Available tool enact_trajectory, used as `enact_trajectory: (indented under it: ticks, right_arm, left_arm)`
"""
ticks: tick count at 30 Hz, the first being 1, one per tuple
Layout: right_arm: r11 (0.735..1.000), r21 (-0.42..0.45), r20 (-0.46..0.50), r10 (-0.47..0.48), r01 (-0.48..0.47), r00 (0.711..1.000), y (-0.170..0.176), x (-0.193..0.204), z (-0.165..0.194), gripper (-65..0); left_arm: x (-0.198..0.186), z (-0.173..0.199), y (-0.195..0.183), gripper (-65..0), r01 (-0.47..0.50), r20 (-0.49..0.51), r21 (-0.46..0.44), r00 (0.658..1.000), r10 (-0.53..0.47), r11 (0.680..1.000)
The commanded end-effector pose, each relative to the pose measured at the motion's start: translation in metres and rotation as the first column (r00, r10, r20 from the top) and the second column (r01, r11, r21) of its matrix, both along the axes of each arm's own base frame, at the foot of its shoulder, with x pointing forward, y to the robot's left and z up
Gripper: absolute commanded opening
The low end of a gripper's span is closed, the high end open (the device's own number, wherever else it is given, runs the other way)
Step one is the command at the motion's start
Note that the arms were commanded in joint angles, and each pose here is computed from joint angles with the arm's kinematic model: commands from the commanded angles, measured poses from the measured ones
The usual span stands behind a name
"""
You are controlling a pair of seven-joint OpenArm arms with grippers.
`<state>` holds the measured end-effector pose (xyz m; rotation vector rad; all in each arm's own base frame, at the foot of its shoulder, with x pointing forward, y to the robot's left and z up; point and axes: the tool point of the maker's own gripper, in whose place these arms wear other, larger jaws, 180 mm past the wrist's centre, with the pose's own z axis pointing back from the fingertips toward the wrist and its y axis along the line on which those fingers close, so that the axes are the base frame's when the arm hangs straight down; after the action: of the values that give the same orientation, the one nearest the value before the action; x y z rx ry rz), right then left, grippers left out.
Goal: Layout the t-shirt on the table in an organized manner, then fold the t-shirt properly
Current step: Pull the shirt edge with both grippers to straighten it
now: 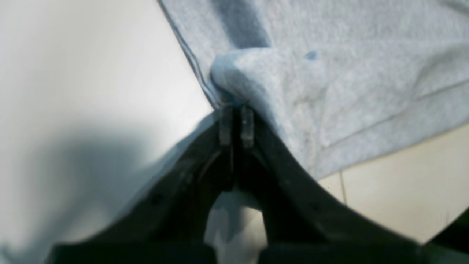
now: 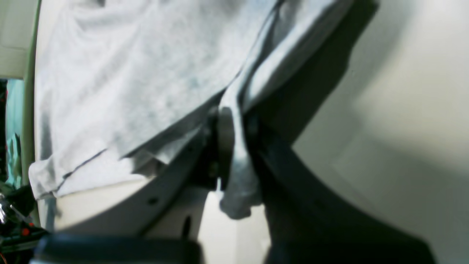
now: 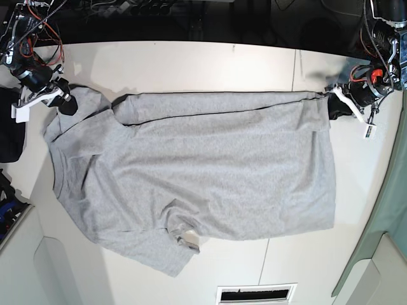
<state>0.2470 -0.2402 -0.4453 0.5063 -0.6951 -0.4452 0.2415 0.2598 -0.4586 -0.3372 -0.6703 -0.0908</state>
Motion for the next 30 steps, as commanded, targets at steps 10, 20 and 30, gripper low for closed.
enact_trajectory:
  ticks: [10, 20, 30]
  right_arm:
    - [0.996, -0.092, -0.010, -0.005, 0.004, 1.000, -0.039, -0.057, 0.022, -65.0]
    - [0.991, -0.129, -0.034, -0.041, 0.036, 0.999, -0.051, -0.088, 0.016, -60.0]
    - [0.958, -0.215, 0.204, -0.148, 0.191, 0.968, -0.092, -0.056, 0.065, -31.8]
  left_arm:
    - [-0.026, 0.021, 0.015, -65.0, 0.073, -0.016, 0.100, 0.997, -0.071, 0.992]
    - [-0.034, 0.017, 0.014, -57.6, 0.077, -0.041, 0.093, 0.996, -0.073, 0.993]
    - [-0.007, 0.058, -0.011, -36.4, 0.123, 0.089, 0.053, 0.988, -0.128, 0.991]
